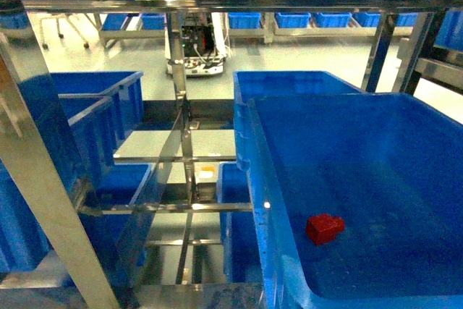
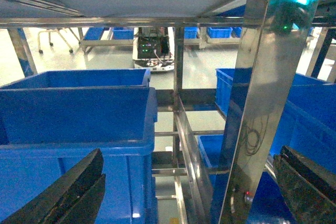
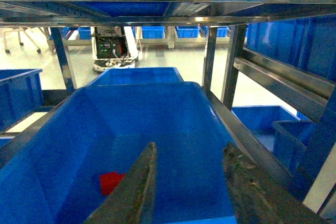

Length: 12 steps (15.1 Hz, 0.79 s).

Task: Pick red block from blue box to shelf

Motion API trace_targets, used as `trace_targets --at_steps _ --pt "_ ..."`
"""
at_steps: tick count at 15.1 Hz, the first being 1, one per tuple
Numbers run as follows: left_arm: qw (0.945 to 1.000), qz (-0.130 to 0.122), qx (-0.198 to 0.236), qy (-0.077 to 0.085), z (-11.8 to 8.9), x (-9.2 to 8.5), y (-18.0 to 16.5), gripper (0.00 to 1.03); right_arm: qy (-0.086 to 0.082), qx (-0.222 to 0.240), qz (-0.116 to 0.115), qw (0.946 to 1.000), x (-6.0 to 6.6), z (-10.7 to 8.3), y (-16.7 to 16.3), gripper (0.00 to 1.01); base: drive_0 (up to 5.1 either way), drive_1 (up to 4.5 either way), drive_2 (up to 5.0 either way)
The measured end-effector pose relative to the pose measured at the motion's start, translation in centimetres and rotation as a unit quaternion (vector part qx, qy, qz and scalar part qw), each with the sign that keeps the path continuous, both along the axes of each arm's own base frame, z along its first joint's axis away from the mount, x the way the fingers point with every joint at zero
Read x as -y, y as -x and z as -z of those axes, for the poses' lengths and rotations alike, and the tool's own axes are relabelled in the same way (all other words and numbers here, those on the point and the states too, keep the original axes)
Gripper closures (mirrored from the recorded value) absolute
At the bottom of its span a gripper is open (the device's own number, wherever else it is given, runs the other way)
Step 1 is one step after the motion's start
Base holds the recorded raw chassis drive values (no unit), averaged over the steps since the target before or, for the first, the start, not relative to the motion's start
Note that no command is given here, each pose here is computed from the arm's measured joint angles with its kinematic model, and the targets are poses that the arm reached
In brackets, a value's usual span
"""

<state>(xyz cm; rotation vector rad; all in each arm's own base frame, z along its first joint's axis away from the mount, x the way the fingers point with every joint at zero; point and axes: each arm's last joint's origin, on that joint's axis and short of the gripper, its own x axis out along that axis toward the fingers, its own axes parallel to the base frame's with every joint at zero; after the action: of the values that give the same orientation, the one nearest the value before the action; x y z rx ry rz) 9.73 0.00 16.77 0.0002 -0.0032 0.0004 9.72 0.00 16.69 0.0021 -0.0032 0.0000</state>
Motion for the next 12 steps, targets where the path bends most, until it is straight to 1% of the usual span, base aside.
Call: trace_targets --at_steps 1,5,6,7,12 --pt "1.0 0.0 0.0 0.0 0.0 0.0 0.0 0.05 0.0 0.0 0.0 1.0 0.0 0.0 0.0 0.57 0.0 0.0 0.0" --pt "1.0 0.0 0.0 0.0 0.0 0.0 0.0 0.05 0.0 0.0 0.0 1.0 0.0 0.0 0.0 0.06 0.0 0.0 0.0" --pt "1.0 0.0 0.0 0.0 0.0 0.0 0.0 0.05 0.0 0.0 0.0 1.0 0.0 0.0 0.0 0.02 0.0 0.0 0.0" --pt "1.0 0.0 0.0 0.0 0.0 0.0 0.0 0.05 0.0 0.0 0.0 1.0 0.0 0.0 0.0 0.04 0.0 0.0 0.0" --pt "1.0 0.0 0.0 0.0 0.0 0.0 0.0 0.05 0.0 0.0 0.0 1.0 0.0 0.0 0.0 0.03 0.0 0.0 0.0"
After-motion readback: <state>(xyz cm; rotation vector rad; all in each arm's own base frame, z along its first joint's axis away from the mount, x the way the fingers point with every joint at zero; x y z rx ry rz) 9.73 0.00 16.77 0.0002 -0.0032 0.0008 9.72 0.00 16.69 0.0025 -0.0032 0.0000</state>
